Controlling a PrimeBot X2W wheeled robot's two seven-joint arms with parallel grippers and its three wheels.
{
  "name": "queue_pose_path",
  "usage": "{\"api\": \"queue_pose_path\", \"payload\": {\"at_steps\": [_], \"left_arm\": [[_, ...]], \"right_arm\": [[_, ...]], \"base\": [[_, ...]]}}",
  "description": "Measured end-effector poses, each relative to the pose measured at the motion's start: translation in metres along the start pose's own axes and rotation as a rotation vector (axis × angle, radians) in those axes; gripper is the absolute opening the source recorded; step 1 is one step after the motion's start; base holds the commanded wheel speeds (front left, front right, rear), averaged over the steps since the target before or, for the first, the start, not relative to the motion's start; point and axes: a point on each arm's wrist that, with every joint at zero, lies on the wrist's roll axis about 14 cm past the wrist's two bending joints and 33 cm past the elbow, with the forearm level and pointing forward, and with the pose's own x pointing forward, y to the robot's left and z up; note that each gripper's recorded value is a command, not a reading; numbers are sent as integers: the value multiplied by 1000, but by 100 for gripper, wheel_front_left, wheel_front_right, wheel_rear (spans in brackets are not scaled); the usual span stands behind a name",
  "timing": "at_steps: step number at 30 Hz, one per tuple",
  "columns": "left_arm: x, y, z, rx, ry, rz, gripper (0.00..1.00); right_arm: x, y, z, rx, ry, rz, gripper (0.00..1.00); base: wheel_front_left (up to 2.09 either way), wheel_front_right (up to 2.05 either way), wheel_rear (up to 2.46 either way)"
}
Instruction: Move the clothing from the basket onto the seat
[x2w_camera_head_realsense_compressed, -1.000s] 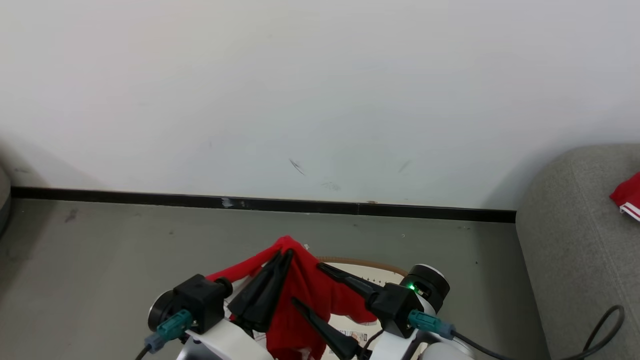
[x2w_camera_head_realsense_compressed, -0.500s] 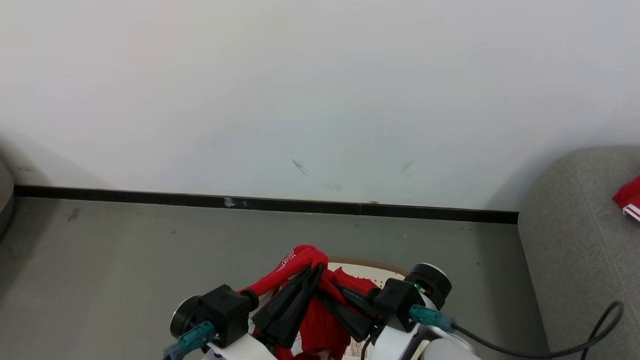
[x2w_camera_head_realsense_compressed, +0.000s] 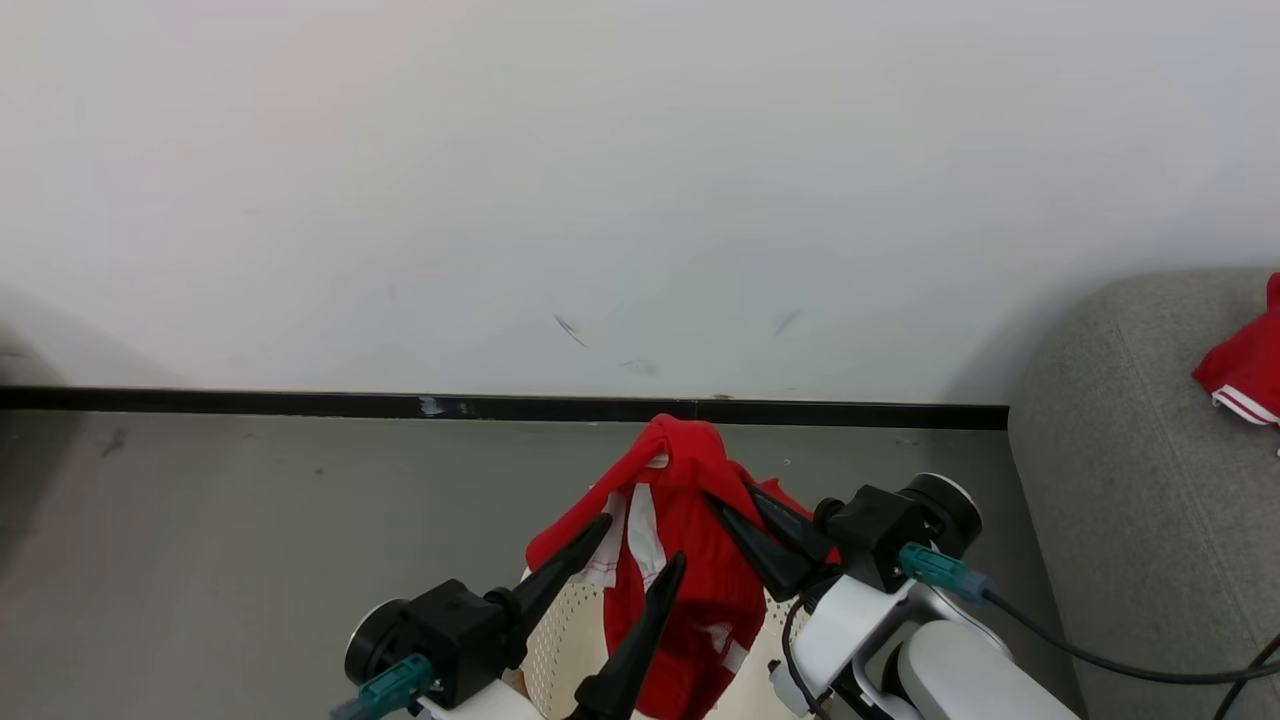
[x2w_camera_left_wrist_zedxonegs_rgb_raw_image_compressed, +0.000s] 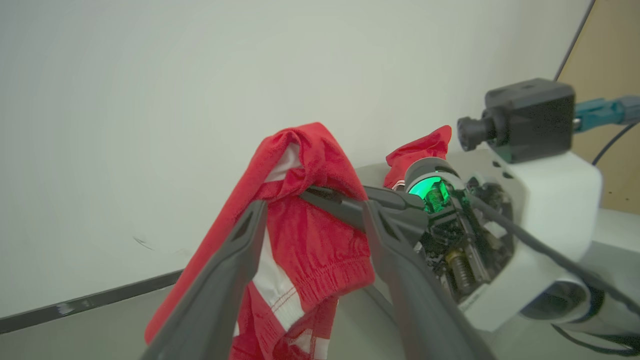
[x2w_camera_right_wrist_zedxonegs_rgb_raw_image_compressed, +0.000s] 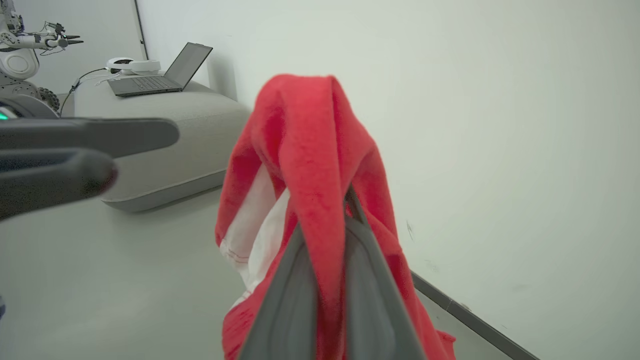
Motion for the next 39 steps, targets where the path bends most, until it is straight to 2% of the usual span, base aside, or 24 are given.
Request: {"api": "queue_pose_path", "payload": {"at_steps": [17,32,37,39], "left_arm": [[15,-26,-19,-37,21,-123,100],[32,-43,-46,-70,63,-221,100],[40,-47,-55,-90,76,-246,100],[41,-47,-58,-95,82,-249,100]], "right_arm": [[-46,-67,3,-74,8,-252,0],[-110,-132,6,-160,53,-509,0],[-138,-167,17,-174,35,-647,0],[-143,-173,18,-178,33,-669,0]], "base": [[0,0,0],[0,0,0],[0,0,0],[0,0,0]]}}
